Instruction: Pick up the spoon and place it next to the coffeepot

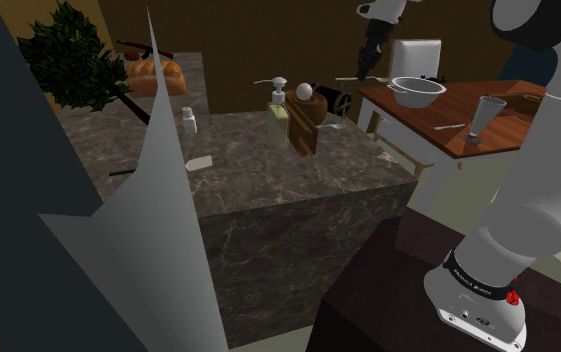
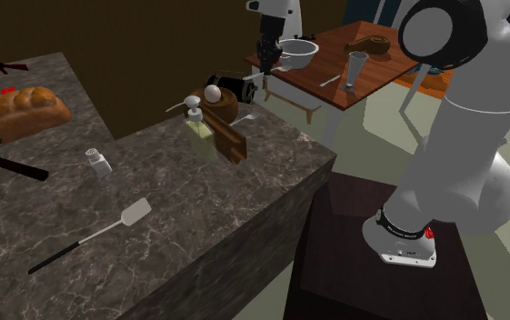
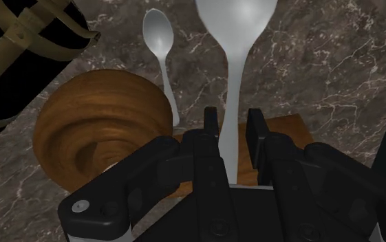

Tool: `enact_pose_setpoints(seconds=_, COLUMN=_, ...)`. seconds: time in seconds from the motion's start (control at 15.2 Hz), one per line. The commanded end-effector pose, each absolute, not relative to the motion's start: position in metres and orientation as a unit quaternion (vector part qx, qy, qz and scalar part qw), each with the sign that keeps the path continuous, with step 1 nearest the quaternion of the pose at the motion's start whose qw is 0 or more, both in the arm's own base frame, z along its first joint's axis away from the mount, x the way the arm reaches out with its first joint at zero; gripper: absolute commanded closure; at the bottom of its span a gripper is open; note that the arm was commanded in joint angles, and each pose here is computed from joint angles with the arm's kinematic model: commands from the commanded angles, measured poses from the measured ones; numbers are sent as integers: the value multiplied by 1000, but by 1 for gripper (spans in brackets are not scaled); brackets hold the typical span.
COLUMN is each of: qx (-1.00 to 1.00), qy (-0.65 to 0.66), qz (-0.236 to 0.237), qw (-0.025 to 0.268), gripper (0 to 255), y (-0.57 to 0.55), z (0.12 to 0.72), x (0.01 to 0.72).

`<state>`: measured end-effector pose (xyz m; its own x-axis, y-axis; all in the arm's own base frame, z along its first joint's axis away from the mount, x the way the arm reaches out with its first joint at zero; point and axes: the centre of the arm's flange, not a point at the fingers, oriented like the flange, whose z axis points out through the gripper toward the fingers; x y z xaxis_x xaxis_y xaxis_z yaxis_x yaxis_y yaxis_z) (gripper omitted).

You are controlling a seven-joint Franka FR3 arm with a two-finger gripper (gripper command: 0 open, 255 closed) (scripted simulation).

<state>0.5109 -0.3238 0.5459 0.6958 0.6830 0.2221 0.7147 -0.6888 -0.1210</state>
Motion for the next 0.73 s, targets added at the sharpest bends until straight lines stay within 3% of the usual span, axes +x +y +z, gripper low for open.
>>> enact_pose_setpoints(seconds=0.0, qx=-915, qy=-383, qz=-80, qw=99, gripper=255, y=-338, z=541, x=507)
enact_pose_setpoints(seconds=0.66, qx=-915, qy=-383, qz=-80, qw=99, gripper=255, y=-338, z=489, x=507)
